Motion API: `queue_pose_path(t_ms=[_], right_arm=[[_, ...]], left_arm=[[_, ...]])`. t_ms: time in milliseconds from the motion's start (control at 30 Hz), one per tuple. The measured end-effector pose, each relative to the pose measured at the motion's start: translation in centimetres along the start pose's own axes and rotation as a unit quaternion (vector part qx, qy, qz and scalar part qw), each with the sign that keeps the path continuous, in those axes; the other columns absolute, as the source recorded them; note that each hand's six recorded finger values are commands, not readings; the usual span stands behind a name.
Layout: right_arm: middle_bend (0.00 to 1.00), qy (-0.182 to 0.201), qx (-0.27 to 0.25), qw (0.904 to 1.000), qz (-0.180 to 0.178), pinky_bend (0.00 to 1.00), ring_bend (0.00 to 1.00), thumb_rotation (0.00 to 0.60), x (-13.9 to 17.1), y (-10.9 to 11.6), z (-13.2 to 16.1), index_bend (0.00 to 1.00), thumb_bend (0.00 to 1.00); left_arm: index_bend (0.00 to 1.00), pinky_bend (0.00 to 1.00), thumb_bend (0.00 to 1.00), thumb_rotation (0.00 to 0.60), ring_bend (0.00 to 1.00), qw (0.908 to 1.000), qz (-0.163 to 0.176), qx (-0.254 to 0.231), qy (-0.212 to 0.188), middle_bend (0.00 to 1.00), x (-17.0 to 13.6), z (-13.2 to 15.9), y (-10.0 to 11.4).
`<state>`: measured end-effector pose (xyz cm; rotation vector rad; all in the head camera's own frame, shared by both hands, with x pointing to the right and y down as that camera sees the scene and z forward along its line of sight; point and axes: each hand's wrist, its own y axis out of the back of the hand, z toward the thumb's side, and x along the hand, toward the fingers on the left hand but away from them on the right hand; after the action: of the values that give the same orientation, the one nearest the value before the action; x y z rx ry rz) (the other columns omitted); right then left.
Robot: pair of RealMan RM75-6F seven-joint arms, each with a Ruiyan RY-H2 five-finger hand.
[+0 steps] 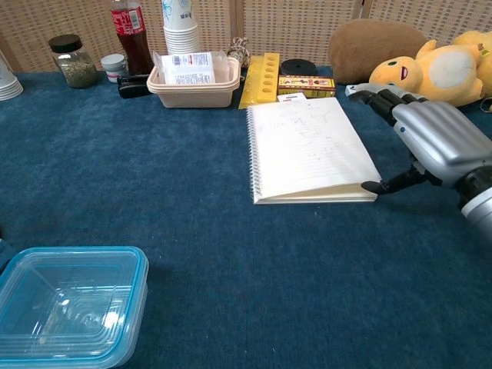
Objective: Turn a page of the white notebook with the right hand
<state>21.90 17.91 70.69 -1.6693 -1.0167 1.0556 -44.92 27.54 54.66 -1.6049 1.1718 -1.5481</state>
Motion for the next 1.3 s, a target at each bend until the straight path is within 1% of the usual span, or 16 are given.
queue_pose_path(t_ms=[133, 333, 467, 600, 700, 900, 1300], right_arm=[[0.12, 0.003, 0.000, 0.9998, -0.018, 0.19, 0.10, 0.600, -0.6, -0.1, 0.2, 0.10, 0.16], [0.12, 0.006, -0.027, 0.9984, -0.049, 0.19, 0.10, 0.600, -2.5, 0.7, 1.4, 0.10, 0.16], [0.12, 0.012, -0.039, 0.9974, -0.060, 0.19, 0.10, 0.600, -3.4, 1.5, 2.0, 0.10, 0.16], [0.12, 0.013, -0.055, 0.9964, -0.064, 0.19, 0.10, 0.600, -4.1, 2.1, 2.5, 0.10, 0.16], [0.12, 0.015, -0.068, 0.9957, -0.060, 0.19, 0.10, 0.600, -4.6, 2.4, 3.0, 0.10, 0.16], [0.11, 0.029, -0.097, 0.9940, -0.042, 0.19, 0.10, 0.600, -5.8, 3.0, 5.0, 0.10, 0.15], [0.10, 0.060, -0.157, 0.9857, 0.006, 0.19, 0.10, 0.600, -8.0, 4.9, 10.6, 0.09, 0.15]], left_arm=[[0.18, 0.00, 0.24, 0.600, 0.09, 1.0000, 0.001, -0.001, -0.001, 0.14, -0.1, 0.1, 0.0], [0.18, 0.00, 0.24, 0.600, 0.09, 1.0000, 0.004, -0.002, -0.001, 0.14, -0.4, 0.1, 0.2], [0.18, 0.00, 0.23, 0.600, 0.08, 1.0000, 0.003, -0.003, -0.001, 0.14, -0.5, 0.1, 0.1], [0.18, 0.00, 0.24, 0.600, 0.09, 1.0000, 0.002, -0.005, -0.002, 0.14, -0.5, 0.2, 0.0], [0.18, 0.00, 0.24, 0.600, 0.09, 1.0000, 0.002, -0.004, -0.004, 0.14, -0.4, 0.3, 0.0], [0.18, 0.00, 0.24, 0.600, 0.09, 1.0000, 0.004, -0.004, -0.006, 0.14, -0.5, 0.5, 0.1], [0.18, 0.00, 0.24, 0.600, 0.08, 1.0000, 0.002, -0.004, -0.001, 0.14, -0.8, 0.2, -0.1]])
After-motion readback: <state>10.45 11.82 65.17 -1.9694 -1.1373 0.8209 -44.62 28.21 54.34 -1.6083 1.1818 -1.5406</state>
